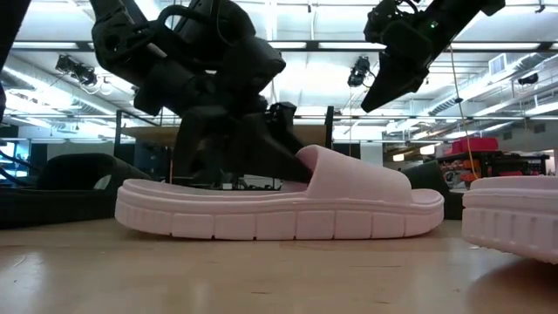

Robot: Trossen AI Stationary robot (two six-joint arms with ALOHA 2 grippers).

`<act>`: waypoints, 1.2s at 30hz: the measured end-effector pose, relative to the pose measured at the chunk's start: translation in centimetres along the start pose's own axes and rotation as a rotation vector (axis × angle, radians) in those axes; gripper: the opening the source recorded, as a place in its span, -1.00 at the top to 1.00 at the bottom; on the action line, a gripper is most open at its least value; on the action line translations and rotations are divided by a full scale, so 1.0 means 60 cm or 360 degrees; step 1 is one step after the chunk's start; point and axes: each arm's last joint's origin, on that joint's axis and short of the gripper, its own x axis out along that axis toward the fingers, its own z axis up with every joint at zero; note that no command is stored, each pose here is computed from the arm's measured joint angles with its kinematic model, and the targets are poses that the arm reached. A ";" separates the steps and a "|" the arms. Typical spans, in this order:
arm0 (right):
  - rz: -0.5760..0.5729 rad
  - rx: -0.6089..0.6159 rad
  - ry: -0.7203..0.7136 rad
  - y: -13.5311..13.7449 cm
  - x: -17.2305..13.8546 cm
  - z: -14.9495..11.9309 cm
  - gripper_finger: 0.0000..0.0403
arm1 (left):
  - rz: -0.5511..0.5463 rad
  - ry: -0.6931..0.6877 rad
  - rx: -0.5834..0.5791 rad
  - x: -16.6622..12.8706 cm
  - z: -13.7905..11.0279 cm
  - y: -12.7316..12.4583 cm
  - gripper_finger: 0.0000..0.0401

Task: Pick and place slides into the shelf
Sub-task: Put the pink slipper on the shelf

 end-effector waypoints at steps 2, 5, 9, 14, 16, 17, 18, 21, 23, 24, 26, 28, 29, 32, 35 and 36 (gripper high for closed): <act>0.0000 0.0000 -0.0001 0.000 0.000 0.000 0.34 | 0.0009 0.0007 0.0011 0.000 0.000 0.000 0.21; 0.0000 0.0000 0.0000 0.000 0.000 0.000 0.34 | 0.0047 0.0027 0.0002 0.000 -0.001 0.001 0.40; 0.0000 -0.0001 0.0000 0.000 0.000 0.000 0.34 | 0.0091 0.0033 -0.0082 0.000 0.000 0.001 0.83; 0.0000 -0.0002 0.0000 0.000 0.000 0.000 0.34 | 0.0176 -0.0005 -0.0310 -0.014 0.026 -0.010 0.87; 0.0000 -0.0003 0.0000 0.000 0.000 0.000 0.34 | 0.0334 -0.0016 -0.0364 -0.026 0.045 -0.014 0.87; 0.0000 -0.0004 0.0001 0.000 0.000 0.000 0.34 | 0.0430 -0.0020 -0.0370 -0.033 0.054 -0.015 0.88; 0.0000 -0.0003 0.0000 0.000 0.000 0.000 0.34 | 0.0528 -0.0019 -0.0365 -0.042 0.065 -0.016 0.91; 0.0000 -0.0003 0.0001 0.000 0.000 0.000 0.34 | 0.0836 0.0001 -0.0318 -0.075 0.095 -0.014 0.93; 0.0000 -0.0003 0.0000 0.000 0.000 0.000 0.34 | 0.1066 -0.0003 -0.0291 -0.101 0.118 -0.009 0.92; 0.0000 -0.0003 0.0000 0.000 0.000 0.000 0.34 | 0.1194 0.0014 -0.0261 -0.116 0.128 -0.005 0.90; 0.0000 -0.0003 0.0000 0.000 0.000 0.000 0.34 | 0.1429 0.0090 -0.0151 -0.146 0.146 0.007 0.89; 0.0000 -0.0003 0.0001 0.000 0.000 0.000 0.34 | 0.1630 0.0193 -0.0070 -0.175 0.158 0.025 0.92; 0.0000 -0.0003 0.0000 0.000 0.000 0.000 0.34 | 0.1702 0.0219 -0.0070 -0.189 0.163 0.035 0.93; 0.0000 -0.0003 0.0000 0.000 0.000 0.000 0.34 | 0.1843 0.0162 -0.0204 -0.228 0.172 0.071 0.93; 0.0000 -0.0002 -0.0001 0.000 0.000 0.000 0.34 | 0.1984 0.0066 -0.0391 -0.262 0.171 0.112 0.93; 0.0001 -0.0003 0.0000 0.000 0.000 0.000 0.34 | 0.2032 0.0052 -0.0438 -0.270 0.168 0.126 0.92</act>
